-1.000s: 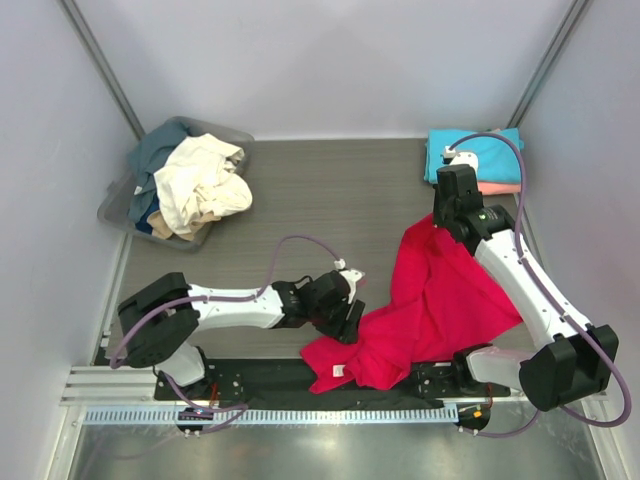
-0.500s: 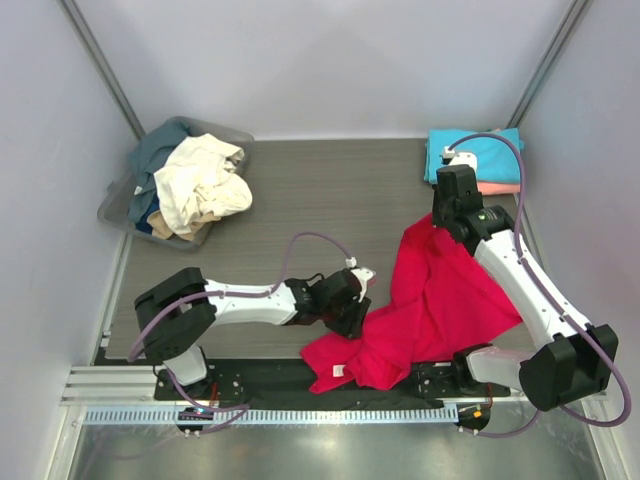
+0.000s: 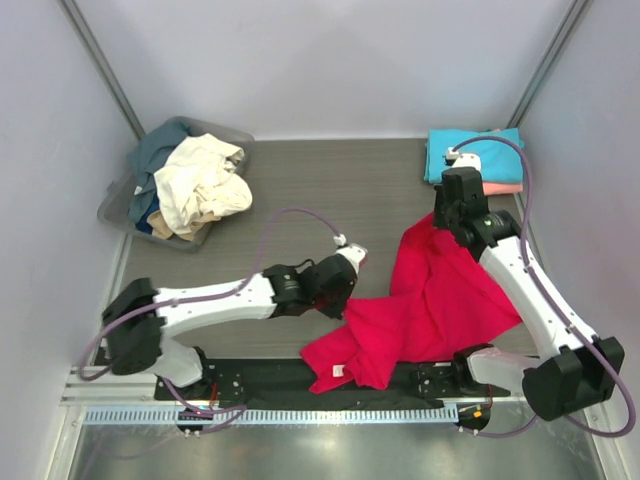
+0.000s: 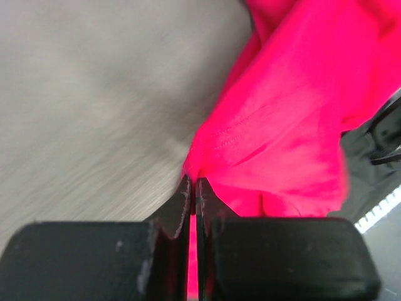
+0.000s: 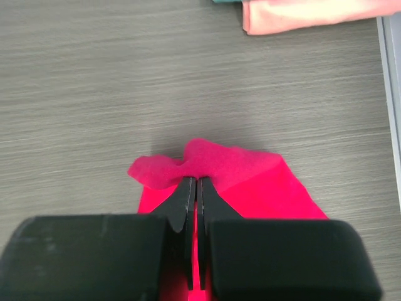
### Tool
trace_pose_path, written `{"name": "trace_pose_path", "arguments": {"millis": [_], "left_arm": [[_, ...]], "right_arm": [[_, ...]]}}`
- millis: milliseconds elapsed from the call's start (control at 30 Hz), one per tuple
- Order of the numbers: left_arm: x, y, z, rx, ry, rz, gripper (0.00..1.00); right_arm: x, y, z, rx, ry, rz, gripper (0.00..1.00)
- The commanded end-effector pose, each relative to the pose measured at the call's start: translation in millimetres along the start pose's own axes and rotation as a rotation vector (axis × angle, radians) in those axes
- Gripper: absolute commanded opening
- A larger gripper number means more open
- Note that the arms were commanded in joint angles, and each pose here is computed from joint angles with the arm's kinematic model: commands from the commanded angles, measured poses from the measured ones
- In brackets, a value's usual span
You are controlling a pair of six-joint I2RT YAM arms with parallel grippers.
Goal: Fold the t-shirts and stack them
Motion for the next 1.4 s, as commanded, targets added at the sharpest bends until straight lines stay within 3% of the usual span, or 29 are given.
{"name": "trace_pose_path", "arguments": {"millis": [0, 133, 233, 533, 633, 900, 1067, 1167, 1200, 1300, 1367], "left_arm": [[36.8, -74.1, 28.1, 0.222, 0.029, -0.167, 0.0], [49.0, -154.3, 55.2, 0.36, 0.006, -0.287, 0.0], [53.1, -224.6, 74.5, 0.391, -0.046, -0.45, 0.0], [38.2, -378.1, 121.8, 0.38, -0.112, -0.88, 0.0], [35.3, -414.6, 132.7, 0.394, -0.124, -0.963, 0.0], [50.5, -452.4, 124.1, 0.283, -0.016, -1.1, 0.0], [74.9, -477.2, 119.7, 0.31, 0.051, -1.175, 0.0], [101.6, -473.2, 120.4, 0.46, 0.046, -1.114, 0.0], [122.5, -454.4, 113.4, 0.528, 0.062, -1.049, 0.0], [148.7, -435.7, 113.9, 0.749, 0.058, -0.938, 0.0], [176.5, -405.8, 102.8, 0.812, 0.084, -0.873, 0.0]], "right_arm": [[28.0, -39.9, 1.5, 0.116, 0.086, -0.146, 0.01], [41.6, -91.7, 3.9, 0.315, 0.099, -0.257, 0.01], [47.9, -140.7, 0.2, 0.465, 0.109, -0.371, 0.01], [21.1, -266.0, -23.1, 0.841, -0.039, -0.687, 0.01], [10.3, -295.1, -30.2, 0.921, -0.059, -0.759, 0.01], [-5.9, -363.7, -63.6, 0.947, -0.044, -1.001, 0.01], [3.2, -362.7, -67.5, 0.885, -0.031, -1.025, 0.01], [23.1, -344.7, -59.7, 0.834, 0.007, -0.975, 0.01], [31.6, -335.7, -58.2, 0.797, 0.047, -0.951, 0.01], [59.0, -273.2, -44.1, 0.611, 0.133, -0.791, 0.01], [74.9, -206.9, -32.1, 0.411, 0.158, -0.631, 0.01]]}}
Point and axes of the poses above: each gripper's point midway between its finger pads, its own y axis out along the fingers, its own z axis along the line the jaws close on, x = y × z, the point moved 7 cm from there along -y, back along the fingers, and after that the axes turned 6 degrees about y, right-handed, at the moved point
